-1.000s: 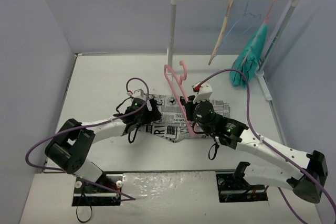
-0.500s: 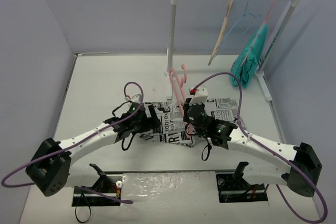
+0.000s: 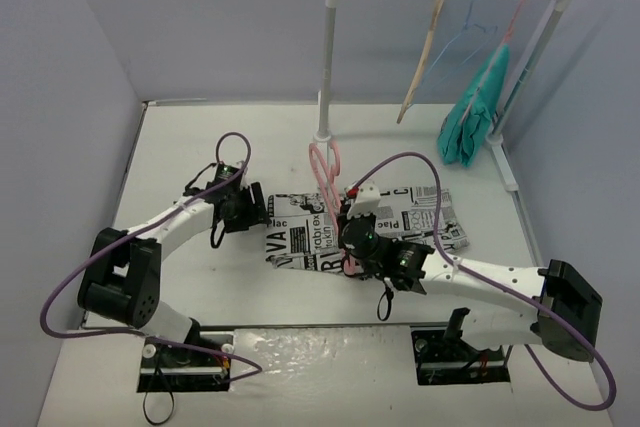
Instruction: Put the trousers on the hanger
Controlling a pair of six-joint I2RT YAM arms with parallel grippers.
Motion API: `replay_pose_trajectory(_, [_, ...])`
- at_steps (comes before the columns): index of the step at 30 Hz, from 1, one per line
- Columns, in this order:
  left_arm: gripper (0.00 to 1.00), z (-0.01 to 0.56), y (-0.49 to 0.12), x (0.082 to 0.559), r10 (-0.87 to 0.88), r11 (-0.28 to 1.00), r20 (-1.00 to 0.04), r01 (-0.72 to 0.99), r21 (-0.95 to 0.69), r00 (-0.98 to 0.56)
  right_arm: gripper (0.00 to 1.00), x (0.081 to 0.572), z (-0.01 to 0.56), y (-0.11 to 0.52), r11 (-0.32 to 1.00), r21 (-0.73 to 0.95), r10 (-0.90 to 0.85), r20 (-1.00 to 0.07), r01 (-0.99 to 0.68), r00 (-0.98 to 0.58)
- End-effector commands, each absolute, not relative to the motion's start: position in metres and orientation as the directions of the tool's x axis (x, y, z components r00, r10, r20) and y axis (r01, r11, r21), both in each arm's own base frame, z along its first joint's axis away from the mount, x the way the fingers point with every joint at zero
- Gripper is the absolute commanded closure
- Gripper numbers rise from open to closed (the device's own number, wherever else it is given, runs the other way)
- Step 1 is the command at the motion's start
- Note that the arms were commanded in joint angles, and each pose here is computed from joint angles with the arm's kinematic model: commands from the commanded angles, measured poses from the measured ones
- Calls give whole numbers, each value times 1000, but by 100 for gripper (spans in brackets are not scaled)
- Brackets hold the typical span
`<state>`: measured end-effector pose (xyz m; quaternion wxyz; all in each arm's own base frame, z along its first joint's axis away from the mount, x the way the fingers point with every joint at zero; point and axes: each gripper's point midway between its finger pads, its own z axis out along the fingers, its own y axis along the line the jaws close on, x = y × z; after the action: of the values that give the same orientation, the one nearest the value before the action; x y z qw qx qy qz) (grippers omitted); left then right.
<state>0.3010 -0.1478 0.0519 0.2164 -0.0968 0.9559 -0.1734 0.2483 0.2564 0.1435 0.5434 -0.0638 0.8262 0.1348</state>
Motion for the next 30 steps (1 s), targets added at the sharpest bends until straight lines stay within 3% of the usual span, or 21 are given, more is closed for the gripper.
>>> replay_pose_trajectory(1, [42, 63, -169, 316, -201, 892, -413, 8, -451, -888, 100, 256, 157, 265, 952, 230, 153, -928, -200, -340])
replay_pose_trajectory(9, [44, 31, -176, 313, -227, 875, -351, -32, -483, -908, 100, 251, 138, 269, 954, 229, 144, -918, -195, -371])
replay_pose_trajectory(20, [100, 19, -180, 299, -253, 865, -320, -65, -497, -913, 100, 247, 130, 268, 961, 207, 125, -917, -182, -379])
replay_pose_trajectory(30, [100, 118, -219, 309, -296, 763, -402, 38, -645, -867, 100, 242, 131, 278, 952, 230, 136, -908, -201, -396])
